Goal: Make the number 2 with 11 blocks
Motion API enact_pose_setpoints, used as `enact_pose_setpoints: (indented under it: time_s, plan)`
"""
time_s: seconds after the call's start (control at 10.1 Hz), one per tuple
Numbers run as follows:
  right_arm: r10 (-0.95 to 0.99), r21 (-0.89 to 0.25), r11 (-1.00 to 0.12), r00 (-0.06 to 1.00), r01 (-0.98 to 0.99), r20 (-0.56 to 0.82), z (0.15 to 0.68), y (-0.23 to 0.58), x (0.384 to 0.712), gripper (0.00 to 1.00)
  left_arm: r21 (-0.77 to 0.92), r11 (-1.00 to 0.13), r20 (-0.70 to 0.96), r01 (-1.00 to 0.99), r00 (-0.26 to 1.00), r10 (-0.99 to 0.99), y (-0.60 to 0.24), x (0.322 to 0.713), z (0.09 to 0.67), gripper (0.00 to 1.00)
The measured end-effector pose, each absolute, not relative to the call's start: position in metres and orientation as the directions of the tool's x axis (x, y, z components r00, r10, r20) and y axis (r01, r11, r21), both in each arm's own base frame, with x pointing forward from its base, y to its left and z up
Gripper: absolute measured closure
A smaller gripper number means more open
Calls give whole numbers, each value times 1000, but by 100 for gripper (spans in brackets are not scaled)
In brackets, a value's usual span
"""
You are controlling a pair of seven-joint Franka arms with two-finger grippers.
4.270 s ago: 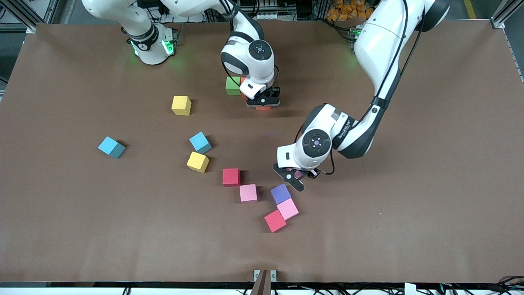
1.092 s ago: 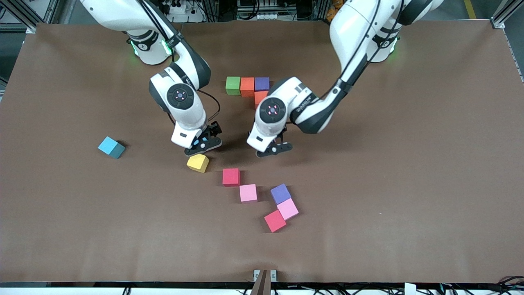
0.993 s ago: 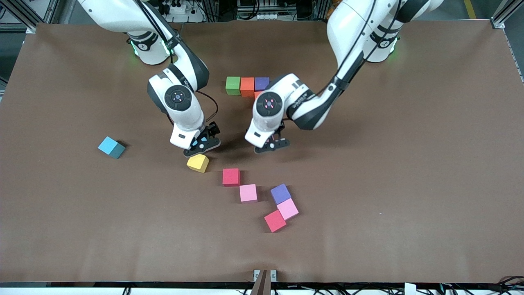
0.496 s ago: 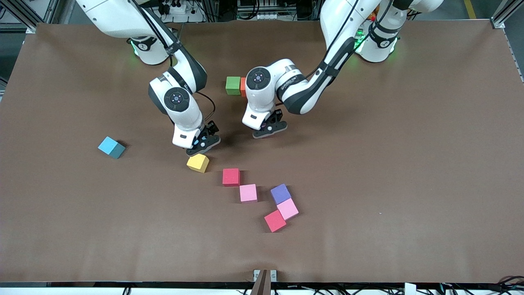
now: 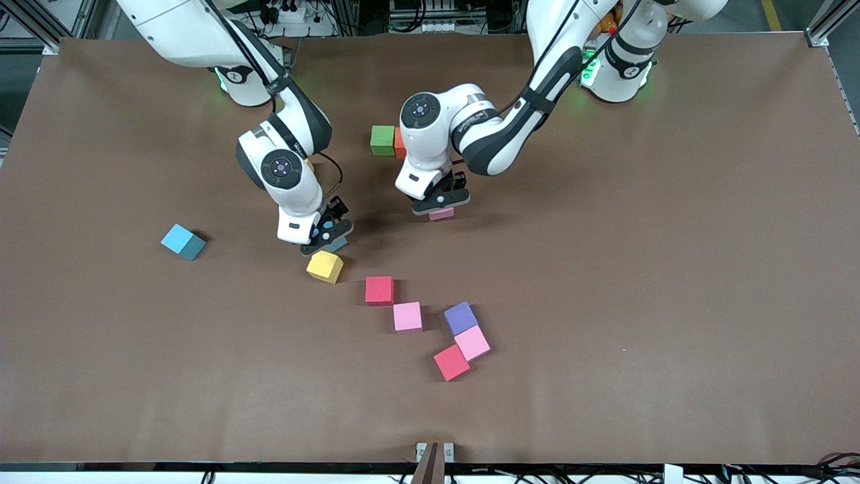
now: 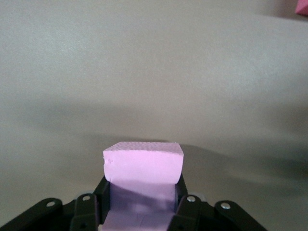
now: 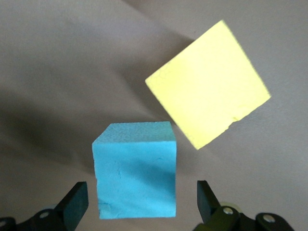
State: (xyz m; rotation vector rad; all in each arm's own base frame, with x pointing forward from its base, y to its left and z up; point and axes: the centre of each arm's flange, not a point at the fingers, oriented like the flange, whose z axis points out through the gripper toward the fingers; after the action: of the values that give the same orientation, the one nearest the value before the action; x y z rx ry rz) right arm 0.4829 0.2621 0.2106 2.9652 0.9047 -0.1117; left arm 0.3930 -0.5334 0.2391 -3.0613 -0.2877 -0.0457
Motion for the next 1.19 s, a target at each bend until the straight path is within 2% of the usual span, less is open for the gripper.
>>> enact_pose_setpoints:
  time_s: [0.3, 0.5, 0.6, 0.7, 0.79, 1.19]
  plan:
    - [561, 13, -826, 824, 563, -76, 206, 261, 477, 0, -73, -988, 25, 136, 991, 134, -533, 388, 234, 46]
    - [564, 13, -824, 823, 566, -74, 207, 262, 477, 4, -82, -989, 18, 121, 993, 120, -537, 379, 227, 46]
    - [565, 13, -823, 822, 568, -73, 207, 263, 476, 10, -82, -990, 16, 115, 993, 114, -539, 376, 225, 46]
    - [568, 13, -821, 820, 570, -72, 208, 264, 476, 22, -80, -991, 16, 112, 994, 111, -540, 374, 224, 46]
    - [584, 14, -810, 809, 586, -71, 209, 264, 476, 41, -79, -991, 16, 112, 994, 111, -540, 374, 224, 46]
    - [738, 24, -673, 673, 739, -39, 229, 263, 482, 44, -71, -992, 15, 102, 995, 101, -545, 368, 220, 46]
